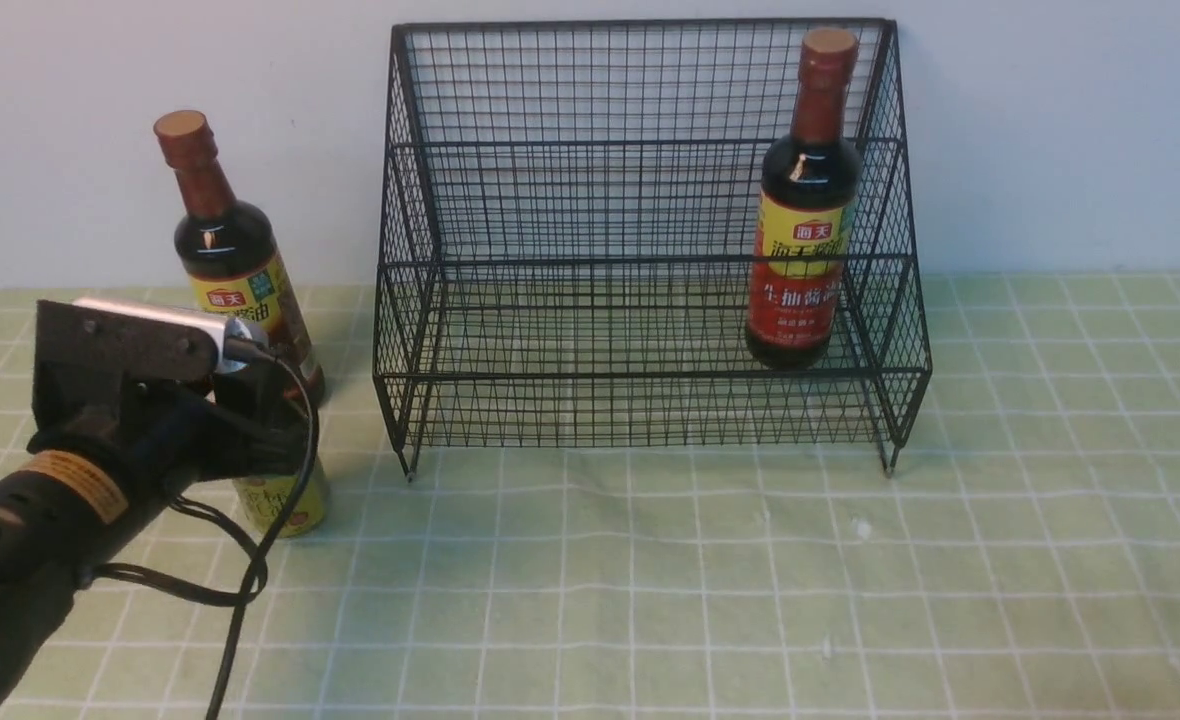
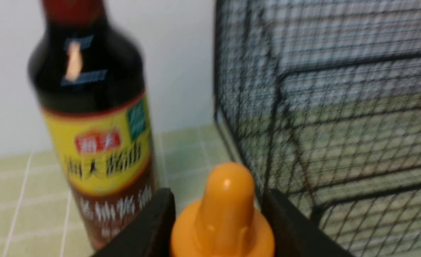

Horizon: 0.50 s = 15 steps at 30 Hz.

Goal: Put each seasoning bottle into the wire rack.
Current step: Use the left arm to grab the condiment bottle closest to it, then use the left arm to put the condiment bottle back on the shelf

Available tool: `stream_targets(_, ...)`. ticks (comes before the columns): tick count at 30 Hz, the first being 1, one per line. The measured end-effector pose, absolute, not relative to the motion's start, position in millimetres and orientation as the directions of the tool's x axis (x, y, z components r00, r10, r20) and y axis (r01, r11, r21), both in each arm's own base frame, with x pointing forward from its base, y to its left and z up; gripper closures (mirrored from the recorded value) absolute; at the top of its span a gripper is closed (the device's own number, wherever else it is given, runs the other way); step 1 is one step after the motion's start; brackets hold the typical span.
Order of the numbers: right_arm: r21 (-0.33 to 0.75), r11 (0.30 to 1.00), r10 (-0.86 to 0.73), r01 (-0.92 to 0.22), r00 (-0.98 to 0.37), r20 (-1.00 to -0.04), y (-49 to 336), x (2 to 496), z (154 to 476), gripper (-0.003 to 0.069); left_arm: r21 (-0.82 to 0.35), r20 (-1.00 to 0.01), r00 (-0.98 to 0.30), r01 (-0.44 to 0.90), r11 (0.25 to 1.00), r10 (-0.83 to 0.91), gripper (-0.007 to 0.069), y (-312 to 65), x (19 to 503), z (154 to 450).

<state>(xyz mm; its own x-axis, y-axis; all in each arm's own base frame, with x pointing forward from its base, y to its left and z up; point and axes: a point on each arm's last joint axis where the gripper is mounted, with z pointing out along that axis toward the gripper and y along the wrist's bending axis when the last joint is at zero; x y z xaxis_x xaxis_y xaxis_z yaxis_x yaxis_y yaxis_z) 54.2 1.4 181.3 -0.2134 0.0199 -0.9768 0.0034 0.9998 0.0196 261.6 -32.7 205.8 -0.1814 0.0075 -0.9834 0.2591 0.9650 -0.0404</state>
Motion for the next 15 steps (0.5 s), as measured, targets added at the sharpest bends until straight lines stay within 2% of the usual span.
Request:
stream_targets(7,0.02,1.0,0.02,0.003,-0.213,-0.977,1,54,181,0.0673,-0.022,-1.0,-0.009,0.261,0.965,-0.02,0.0347,-32,248,276)
stream_targets(9,0.02,1.0,0.02,0.003,-0.213,-0.977,1,54,181,0.0673,-0.026,-0.997,0.06,0.316,0.948,-0.047,0.0347,-38,247,305)
stream_targets(15,0.02,1.0,0.02,0.003,-0.213,-0.977,1,54,181,0.0673,-0.009,-0.994,0.089,0.467,0.884,-0.057,0.0347,-68,263,330)
